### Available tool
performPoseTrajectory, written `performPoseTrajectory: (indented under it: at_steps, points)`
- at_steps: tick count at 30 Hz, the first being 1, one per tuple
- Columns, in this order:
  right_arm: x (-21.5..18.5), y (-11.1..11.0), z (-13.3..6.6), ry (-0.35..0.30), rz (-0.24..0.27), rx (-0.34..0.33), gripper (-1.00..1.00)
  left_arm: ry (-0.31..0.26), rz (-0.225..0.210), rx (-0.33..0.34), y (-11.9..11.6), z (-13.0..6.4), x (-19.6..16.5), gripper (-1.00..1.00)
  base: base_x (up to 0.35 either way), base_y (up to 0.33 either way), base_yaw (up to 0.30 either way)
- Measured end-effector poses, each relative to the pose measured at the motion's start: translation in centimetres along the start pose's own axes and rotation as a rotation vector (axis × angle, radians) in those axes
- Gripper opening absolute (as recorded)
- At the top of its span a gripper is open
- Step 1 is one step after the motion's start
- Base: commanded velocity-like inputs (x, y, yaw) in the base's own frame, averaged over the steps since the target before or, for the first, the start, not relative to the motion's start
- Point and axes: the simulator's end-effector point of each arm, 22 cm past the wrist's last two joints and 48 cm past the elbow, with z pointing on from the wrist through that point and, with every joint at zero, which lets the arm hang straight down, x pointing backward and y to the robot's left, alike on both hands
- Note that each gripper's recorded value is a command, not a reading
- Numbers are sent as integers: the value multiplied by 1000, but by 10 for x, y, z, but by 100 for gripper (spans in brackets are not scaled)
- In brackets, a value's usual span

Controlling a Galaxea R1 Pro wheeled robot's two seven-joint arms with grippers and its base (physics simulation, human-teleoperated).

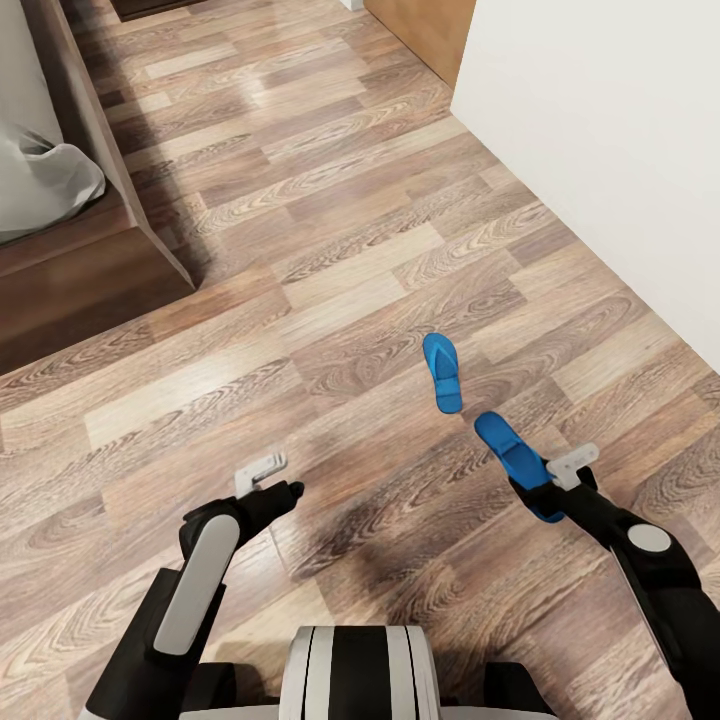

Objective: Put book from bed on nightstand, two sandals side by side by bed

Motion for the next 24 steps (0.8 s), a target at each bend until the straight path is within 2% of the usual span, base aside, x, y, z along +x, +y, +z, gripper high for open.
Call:
performPoseTrajectory:
  at_steps: [5,9,15,21,24]
  points:
    - [-6,1,-5,-16,-7,1,-100,-1,3,3,-2,-1,1,100,43,0,0]
    - [-11,4,-9,-32,-2,-3,-100,2,32,11,-9,-2,5,100,199,17,0]
    - [-27,4,-16,-82,51,-10,-100,10,65,25,-18,-2,12,100,283,79,-48]
    - [-37,-2,-21,-113,102,7,-100,14,70,31,-22,-3,15,100,301,128,-201]
    - [-38,-4,-22,-119,111,11,-100,14,71,32,-23,-3,15,100,267,207,-249]
